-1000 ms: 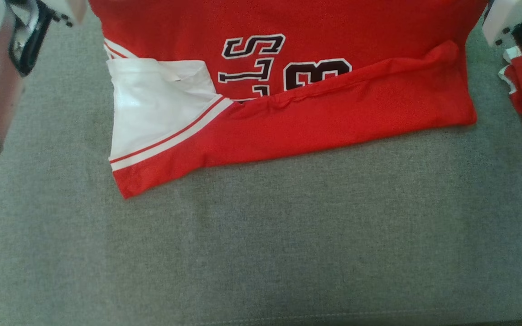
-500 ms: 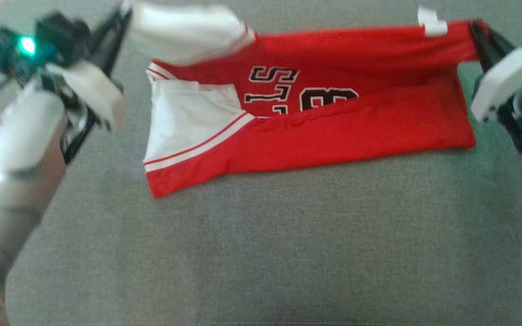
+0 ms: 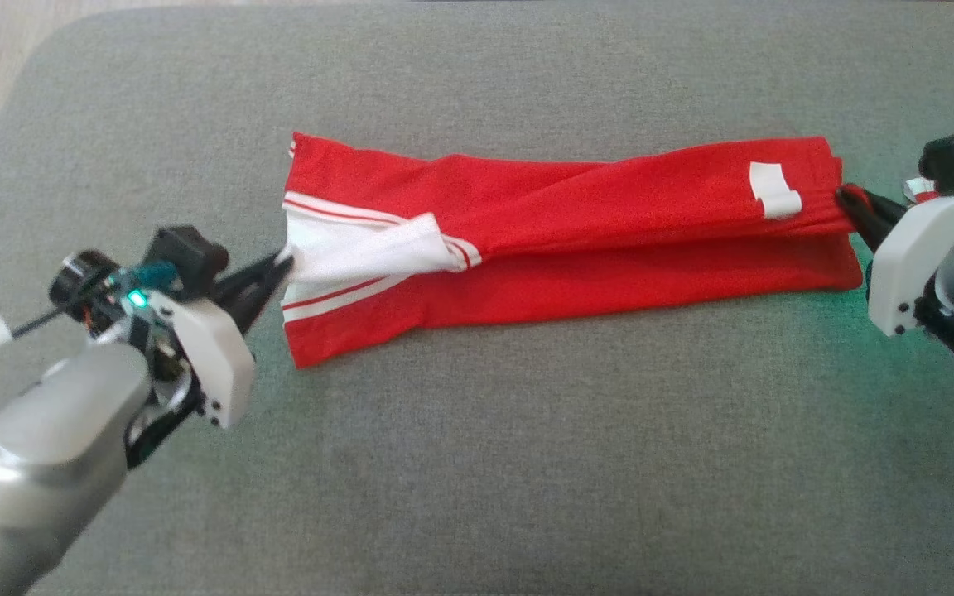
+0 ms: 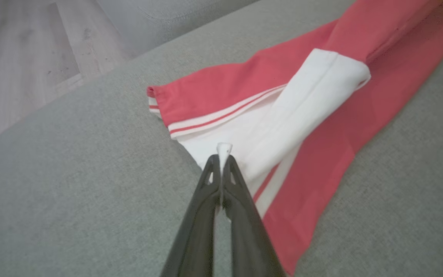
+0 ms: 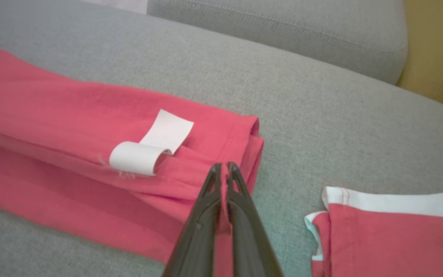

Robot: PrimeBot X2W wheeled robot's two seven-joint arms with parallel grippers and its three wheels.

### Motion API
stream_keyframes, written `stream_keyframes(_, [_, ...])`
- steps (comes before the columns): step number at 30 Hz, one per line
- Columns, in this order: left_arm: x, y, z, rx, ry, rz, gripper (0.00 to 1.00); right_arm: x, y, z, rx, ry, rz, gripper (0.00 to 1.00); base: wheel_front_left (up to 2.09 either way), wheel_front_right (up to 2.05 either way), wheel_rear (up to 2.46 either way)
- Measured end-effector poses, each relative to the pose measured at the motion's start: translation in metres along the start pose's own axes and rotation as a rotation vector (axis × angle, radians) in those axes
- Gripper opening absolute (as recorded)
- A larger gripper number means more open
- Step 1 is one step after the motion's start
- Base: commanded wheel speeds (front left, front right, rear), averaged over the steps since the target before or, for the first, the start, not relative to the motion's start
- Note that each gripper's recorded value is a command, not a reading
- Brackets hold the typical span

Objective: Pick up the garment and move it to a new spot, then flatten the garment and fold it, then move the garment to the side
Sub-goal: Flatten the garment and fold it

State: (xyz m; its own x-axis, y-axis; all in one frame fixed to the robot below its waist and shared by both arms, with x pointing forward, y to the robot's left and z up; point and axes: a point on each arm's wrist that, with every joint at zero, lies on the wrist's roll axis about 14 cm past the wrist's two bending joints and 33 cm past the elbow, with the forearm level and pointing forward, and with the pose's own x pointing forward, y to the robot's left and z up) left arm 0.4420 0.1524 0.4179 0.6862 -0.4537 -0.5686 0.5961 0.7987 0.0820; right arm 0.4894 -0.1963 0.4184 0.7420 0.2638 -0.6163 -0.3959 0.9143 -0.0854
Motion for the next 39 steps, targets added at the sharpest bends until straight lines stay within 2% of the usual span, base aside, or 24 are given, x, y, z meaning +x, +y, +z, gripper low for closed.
stream_keyframes(9, [0.007, -0.026, -0.022, 0.001, 0.074, -0.072, 0.00, -0.003, 0.007, -0.039, -0.074, 0.179, 0.039, 0.00, 0.00, 0.00, 0.00])
stream_keyframes(16, [0.009, -0.031, -0.024, 0.012, 0.089, -0.083, 0.00, -0.010, 0.008, -0.053, -0.077, 0.245, 0.045, 0.00, 0.00, 0.00, 0.00])
stream_keyframes(17, [0.008, -0.032, -0.023, 0.013, 0.088, -0.084, 0.12, -0.011, 0.007, -0.052, -0.078, 0.237, 0.042, 0.01, 0.00, 0.00, 0.00])
stream_keyframes(18, [0.008, -0.032, -0.023, 0.013, 0.086, -0.078, 0.45, -0.012, 0.006, -0.048, -0.078, 0.217, 0.038, 1.00, 0.00, 0.00, 0.00])
stream_keyframes(19, [0.007, -0.032, -0.023, 0.012, 0.081, -0.067, 1.00, -0.013, 0.004, -0.044, -0.072, 0.198, 0.032, 1.00, 0.00, 0.00, 0.00])
stream_keyframes(22, [0.004, -0.029, -0.013, 0.013, 0.034, -0.033, 1.00, -0.017, 0.001, -0.029, -0.048, 0.123, 0.014, 1.00, 0.00, 0.00, 0.00])
stream_keyframes(24, [0.003, -0.022, 0.007, -0.008, -0.052, 0.009, 1.00, -0.020, 0.002, -0.007, -0.024, 0.015, 0.007, 1.00, 0.00, 0.00, 0.00])
stream_keyframes(26, [-0.001, -0.012, 0.035, -0.047, -0.180, 0.068, 1.00, -0.024, 0.004, 0.023, 0.013, -0.130, 0.002, 1.00, 0.00, 0.00, 0.00])
stream_keyframes(29, [-0.013, 0.004, 0.075, -0.148, -0.381, 0.159, 1.00, -0.036, 0.005, 0.068, 0.007, -0.369, -0.027, 1.00, 0.00, 0.00, 0.00])
stream_keyframes(32, [-0.027, 0.021, 0.096, -0.230, -0.491, 0.262, 1.00, -0.048, 0.007, 0.100, 0.080, -0.568, -0.064, 1.00, 0.00, 0.00, 0.00])
stream_keyframes(36, [-0.054, 0.033, 0.132, -0.298, -0.671, 0.355, 1.00, -0.049, 0.028, 0.114, 0.159, -0.676, -0.064, 1.00, 0.00, 0.00, 0.00])
stream_keyframes(39, [-0.062, 0.022, 0.125, -0.312, -0.716, 0.392, 1.00, -0.047, 0.039, 0.098, 0.192, -0.680, -0.082, 1.00, 0.00, 0.00, 0.00])
